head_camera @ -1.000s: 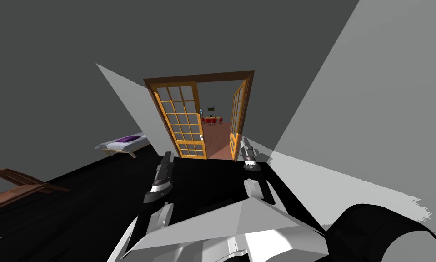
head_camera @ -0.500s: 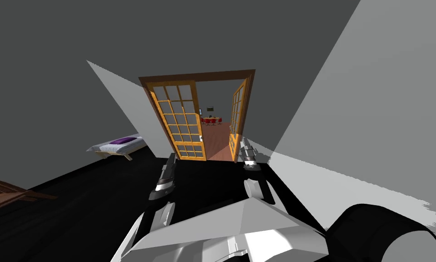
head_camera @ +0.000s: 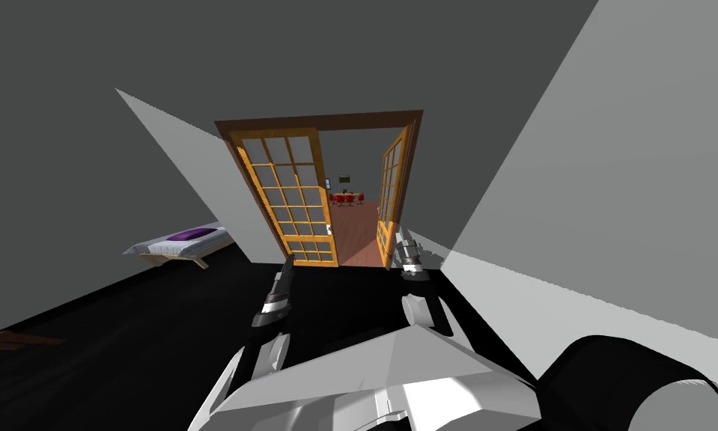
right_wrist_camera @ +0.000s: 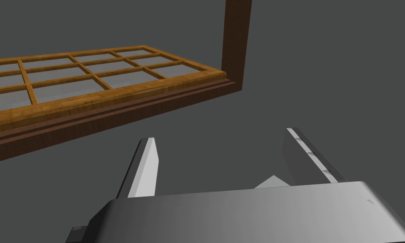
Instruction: Push the door open
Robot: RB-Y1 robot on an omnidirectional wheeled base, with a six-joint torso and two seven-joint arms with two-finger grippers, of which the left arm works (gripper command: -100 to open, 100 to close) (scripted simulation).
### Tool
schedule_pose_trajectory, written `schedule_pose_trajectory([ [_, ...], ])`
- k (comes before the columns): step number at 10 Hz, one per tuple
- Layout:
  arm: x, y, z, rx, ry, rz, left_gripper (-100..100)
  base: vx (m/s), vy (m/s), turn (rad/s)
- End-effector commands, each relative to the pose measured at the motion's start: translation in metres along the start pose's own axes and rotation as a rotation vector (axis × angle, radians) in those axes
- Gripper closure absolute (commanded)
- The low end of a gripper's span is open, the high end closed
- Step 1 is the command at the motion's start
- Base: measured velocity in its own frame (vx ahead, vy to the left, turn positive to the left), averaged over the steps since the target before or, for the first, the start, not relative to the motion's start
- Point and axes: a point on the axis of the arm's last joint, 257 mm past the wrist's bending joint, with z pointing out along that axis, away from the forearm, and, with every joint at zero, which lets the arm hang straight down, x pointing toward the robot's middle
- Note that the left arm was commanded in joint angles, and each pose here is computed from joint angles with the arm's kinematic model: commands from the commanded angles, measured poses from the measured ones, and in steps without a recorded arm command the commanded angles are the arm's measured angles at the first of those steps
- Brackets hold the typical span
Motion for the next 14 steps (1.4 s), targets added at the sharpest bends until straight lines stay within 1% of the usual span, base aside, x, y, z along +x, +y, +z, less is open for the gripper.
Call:
schedule_pose_trajectory([
  [1, 0.007, 0.011, -0.0035, -0.015, 0.014, 0.026, -100, 0.088, -0.002, -0.036],
  [7, 0.029, 0.05, -0.0173, -0.068, 0.071, 0.122, -100, 0.102, 0.007, -0.039],
  [14, 0.05, 0.096, -0.0375, -0.128, 0.144, 0.247, -100, 0.098, 0.006, -0.04],
])
